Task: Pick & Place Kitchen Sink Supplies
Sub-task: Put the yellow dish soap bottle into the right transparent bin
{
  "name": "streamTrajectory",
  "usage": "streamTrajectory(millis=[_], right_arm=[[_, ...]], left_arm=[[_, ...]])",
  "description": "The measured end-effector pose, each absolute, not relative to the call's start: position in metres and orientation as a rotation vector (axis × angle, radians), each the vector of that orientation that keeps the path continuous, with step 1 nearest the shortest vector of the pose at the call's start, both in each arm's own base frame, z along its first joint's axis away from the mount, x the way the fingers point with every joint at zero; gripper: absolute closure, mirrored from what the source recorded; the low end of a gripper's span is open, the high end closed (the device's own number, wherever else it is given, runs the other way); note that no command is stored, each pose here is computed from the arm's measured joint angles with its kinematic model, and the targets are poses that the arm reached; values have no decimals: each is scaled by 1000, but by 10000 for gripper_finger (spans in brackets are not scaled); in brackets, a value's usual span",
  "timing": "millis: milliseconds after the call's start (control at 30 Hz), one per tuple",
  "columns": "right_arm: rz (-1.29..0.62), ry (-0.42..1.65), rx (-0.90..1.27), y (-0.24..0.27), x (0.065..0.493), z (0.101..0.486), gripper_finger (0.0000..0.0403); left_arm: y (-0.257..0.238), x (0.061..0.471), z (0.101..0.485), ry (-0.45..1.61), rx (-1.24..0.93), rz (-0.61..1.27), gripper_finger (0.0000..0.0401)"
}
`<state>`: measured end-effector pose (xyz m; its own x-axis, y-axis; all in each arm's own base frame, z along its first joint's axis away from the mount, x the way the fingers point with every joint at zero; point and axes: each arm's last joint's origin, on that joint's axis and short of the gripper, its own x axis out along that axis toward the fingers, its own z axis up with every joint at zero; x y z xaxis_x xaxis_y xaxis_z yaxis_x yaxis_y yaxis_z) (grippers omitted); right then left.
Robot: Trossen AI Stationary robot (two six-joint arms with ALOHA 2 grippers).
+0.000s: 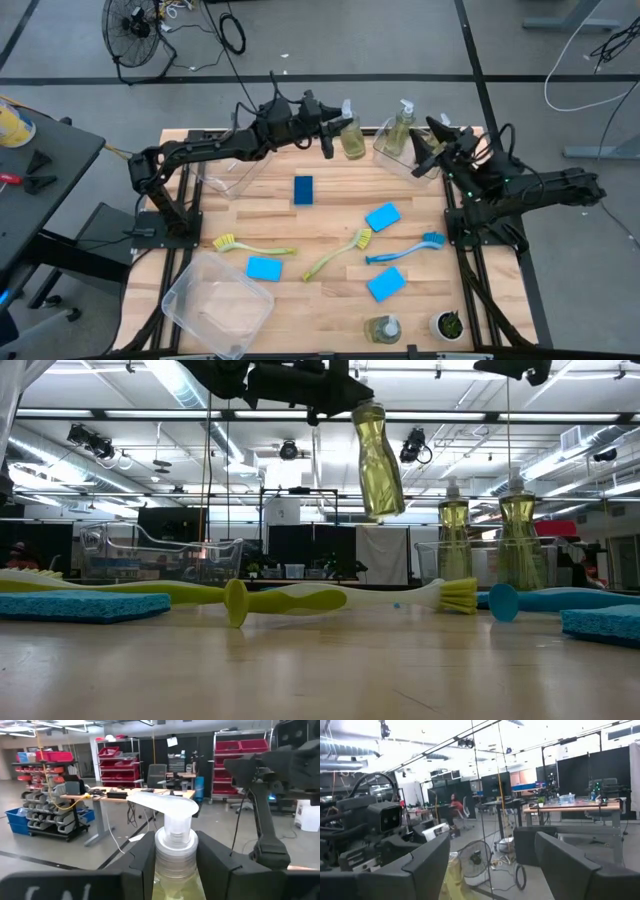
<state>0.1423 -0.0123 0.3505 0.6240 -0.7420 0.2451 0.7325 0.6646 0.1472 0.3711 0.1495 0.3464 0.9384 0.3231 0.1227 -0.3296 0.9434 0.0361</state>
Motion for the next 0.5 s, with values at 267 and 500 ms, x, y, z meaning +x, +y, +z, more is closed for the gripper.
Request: streamTrajectory(millis=[267, 500], right_arm=[[-841, -295, 38, -12, 143, 350, 111], [-841, -293, 37, -12, 143, 350, 111]], left_arm=[[152, 375, 360, -165, 50, 341, 283], [163, 400, 372, -152, 50, 276, 283]])
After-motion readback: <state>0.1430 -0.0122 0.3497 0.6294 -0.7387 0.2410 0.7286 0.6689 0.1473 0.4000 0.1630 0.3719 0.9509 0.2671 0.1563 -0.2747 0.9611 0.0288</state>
